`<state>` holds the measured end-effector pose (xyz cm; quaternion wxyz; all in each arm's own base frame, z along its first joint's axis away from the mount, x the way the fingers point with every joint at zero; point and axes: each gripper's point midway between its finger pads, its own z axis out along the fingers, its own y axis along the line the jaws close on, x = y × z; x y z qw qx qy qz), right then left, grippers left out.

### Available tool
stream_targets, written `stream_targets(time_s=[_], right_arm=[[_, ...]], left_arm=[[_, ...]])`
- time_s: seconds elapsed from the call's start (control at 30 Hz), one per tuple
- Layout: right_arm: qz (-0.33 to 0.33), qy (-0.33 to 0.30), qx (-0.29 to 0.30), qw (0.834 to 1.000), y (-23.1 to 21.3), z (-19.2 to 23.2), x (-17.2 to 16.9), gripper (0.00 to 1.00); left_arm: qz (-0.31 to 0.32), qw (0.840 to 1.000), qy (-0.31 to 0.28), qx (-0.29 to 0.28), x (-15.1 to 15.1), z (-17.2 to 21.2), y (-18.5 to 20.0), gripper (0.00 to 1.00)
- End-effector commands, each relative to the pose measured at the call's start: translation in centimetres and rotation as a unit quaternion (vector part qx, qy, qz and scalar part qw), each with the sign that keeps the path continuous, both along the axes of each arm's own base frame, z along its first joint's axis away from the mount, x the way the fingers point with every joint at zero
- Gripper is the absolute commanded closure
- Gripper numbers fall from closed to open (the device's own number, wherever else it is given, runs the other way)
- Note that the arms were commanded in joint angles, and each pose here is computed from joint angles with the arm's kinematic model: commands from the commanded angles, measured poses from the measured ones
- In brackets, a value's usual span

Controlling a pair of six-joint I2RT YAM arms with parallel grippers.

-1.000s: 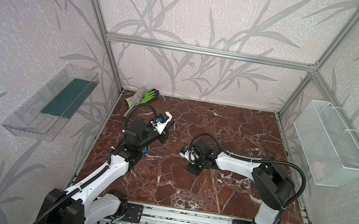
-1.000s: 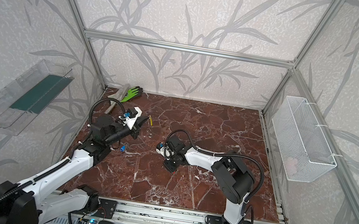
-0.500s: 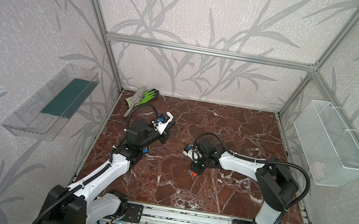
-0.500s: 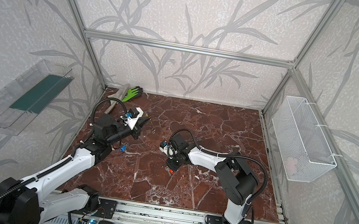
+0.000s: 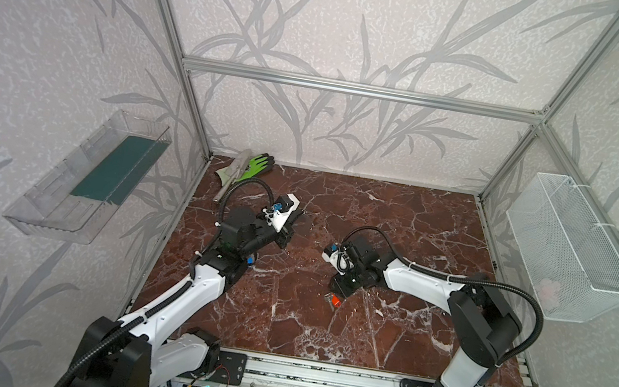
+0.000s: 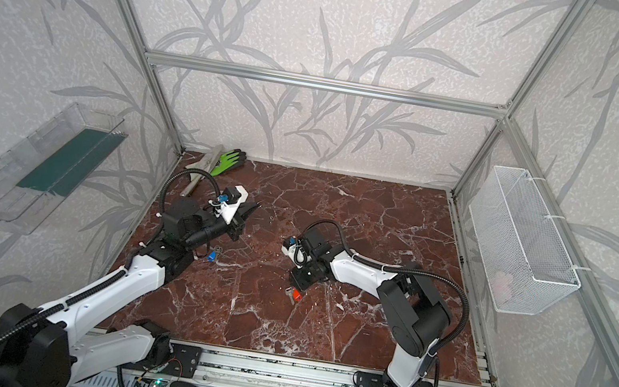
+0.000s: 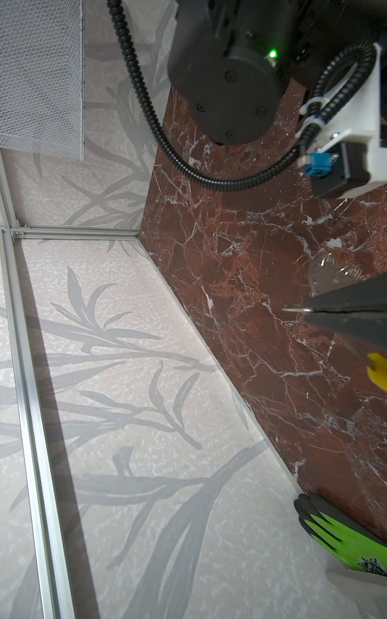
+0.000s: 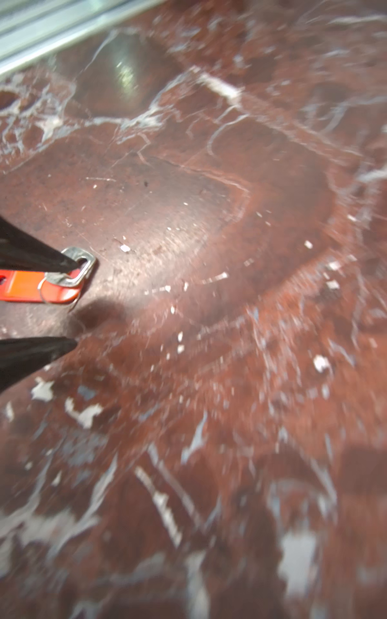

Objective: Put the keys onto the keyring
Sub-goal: 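Lift the red-tagged key with the right gripper toward the plate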

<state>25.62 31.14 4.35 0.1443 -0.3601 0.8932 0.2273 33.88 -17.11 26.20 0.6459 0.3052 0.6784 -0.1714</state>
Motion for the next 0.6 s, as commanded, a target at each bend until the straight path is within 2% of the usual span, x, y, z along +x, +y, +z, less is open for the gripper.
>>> stream_targets(time_s=[0.0,0.33,0.57], right_arm=[[-0.053,0.037,0.034,0.997,0.1,1.8,-0.3,0.66],[-0.152,0.141,0.007,0.978,-1.1,0.0,-2.2,0.67],[-0.167,0.159,-0.002,0.973,-1.2,-1.0,-2.3,0.67]], left_arm=[[-0.006,1.0,-0.026,-0.014,0.1,2.0,-0.1,1.0],[-0.01,1.0,-0.022,-0.019,0.2,1.8,-0.3,1.0],[-0.012,0.999,-0.02,-0.021,0.2,1.8,-0.4,1.0]])
